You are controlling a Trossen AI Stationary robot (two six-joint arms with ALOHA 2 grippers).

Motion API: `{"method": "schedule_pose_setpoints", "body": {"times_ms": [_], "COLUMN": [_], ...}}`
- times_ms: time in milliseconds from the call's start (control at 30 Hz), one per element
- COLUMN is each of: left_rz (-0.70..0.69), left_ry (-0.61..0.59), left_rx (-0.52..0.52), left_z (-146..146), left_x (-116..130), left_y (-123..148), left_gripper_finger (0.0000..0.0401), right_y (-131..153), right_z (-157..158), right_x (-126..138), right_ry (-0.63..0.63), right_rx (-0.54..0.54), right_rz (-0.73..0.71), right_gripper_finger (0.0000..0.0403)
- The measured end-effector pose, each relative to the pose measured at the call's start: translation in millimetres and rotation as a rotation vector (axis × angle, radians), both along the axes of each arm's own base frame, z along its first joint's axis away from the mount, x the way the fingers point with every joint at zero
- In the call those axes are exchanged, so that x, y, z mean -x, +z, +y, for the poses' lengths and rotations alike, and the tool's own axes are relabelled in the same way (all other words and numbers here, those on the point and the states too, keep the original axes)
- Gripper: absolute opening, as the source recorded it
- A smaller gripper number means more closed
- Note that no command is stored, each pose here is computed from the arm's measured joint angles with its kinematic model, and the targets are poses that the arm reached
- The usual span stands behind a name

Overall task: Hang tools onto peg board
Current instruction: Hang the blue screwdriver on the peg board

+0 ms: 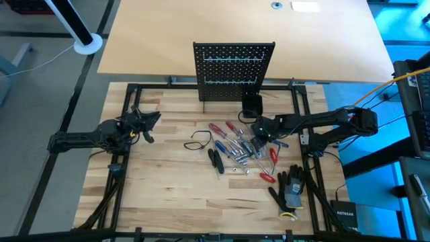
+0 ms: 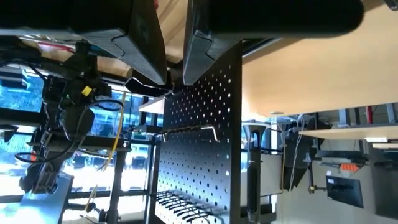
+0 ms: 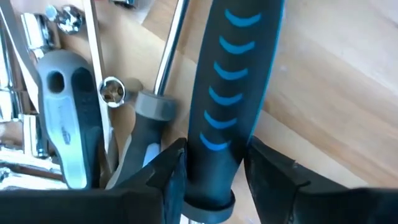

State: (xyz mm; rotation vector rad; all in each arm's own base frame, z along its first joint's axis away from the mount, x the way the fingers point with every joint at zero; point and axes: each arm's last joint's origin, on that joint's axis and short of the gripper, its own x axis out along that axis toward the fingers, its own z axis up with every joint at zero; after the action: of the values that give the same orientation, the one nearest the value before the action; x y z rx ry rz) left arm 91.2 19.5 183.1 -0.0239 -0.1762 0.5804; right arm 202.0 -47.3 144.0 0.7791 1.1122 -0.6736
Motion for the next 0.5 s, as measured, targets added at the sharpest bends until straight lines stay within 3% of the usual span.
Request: {"method": "schedule_pose_setpoints", "body": {"times_ms": [500], "left_rz": [0.025], "left_ry": [-0.010], "left_rx": [0.068], "left_z": [0.1], "left_x": [-0.9], "left_y": [-6.2], "left_gripper_finger": [0.0045], "right_y": [-12.4], "right_z": [1.5], "right_x": [6.5], "right_ry": [-0.026], "right_rx": [-0.006], "right_rz": [-0.020], "right_gripper_finger": [0.0150]}}
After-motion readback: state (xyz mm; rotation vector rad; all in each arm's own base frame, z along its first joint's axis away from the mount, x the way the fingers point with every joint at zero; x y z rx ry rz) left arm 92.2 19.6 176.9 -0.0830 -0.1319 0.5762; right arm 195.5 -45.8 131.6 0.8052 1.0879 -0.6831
